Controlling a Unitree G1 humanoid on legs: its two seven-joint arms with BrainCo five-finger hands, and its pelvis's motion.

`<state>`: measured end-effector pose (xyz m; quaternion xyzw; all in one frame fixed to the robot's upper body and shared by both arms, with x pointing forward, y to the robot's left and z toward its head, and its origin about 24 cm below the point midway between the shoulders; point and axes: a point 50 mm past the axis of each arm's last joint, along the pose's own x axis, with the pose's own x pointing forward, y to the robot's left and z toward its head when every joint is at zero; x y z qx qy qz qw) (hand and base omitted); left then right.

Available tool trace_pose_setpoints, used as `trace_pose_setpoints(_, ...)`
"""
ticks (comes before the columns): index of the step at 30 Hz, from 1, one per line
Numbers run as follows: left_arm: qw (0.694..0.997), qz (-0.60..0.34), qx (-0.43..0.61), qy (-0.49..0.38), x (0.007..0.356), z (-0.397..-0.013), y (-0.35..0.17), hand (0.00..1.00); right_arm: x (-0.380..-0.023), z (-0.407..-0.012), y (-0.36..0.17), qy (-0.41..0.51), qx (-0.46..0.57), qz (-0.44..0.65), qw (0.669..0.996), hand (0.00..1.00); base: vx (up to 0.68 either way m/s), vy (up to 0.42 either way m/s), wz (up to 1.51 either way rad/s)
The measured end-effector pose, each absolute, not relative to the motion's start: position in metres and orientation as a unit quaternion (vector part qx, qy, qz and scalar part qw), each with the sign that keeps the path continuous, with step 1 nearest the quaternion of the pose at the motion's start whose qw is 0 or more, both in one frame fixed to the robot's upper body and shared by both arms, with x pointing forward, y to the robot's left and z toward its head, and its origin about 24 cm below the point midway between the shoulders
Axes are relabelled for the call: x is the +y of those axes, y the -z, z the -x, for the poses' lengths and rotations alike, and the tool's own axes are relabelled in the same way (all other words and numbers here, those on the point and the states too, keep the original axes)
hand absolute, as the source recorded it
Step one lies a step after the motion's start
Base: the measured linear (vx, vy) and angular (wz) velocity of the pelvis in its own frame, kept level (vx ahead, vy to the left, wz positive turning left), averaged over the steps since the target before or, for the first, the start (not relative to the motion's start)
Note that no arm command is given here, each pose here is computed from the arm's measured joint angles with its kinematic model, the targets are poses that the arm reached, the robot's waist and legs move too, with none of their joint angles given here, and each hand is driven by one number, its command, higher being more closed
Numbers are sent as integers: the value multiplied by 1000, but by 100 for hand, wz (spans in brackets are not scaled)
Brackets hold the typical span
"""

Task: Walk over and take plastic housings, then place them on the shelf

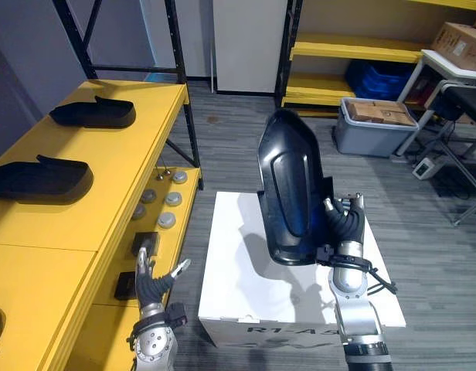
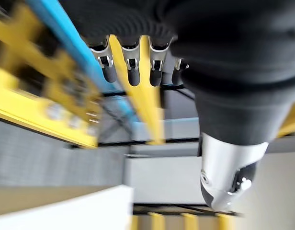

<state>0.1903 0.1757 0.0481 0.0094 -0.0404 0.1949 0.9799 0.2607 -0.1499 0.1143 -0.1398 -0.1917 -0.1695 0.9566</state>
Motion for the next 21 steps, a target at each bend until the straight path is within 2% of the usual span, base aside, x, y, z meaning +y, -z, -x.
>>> trace_pose_setpoints(7, 988, 57, -130, -69, 134, -206, -85, 0, -120, -266, -136, 115, -246, 130, 954, 100, 0, 3, -2)
trace_pose_setpoints(14, 986, 90, -140, 15, 107, -216, -92, 0, -96, -266, -145, 54, -276, 126, 951, 100, -1, 6, -3)
trace_pose_setpoints(21, 986, 101, -116, 59, 89, -225, -83, 0, -87, -263, -146, 20, -287, 126, 950, 100, -1, 13, -8)
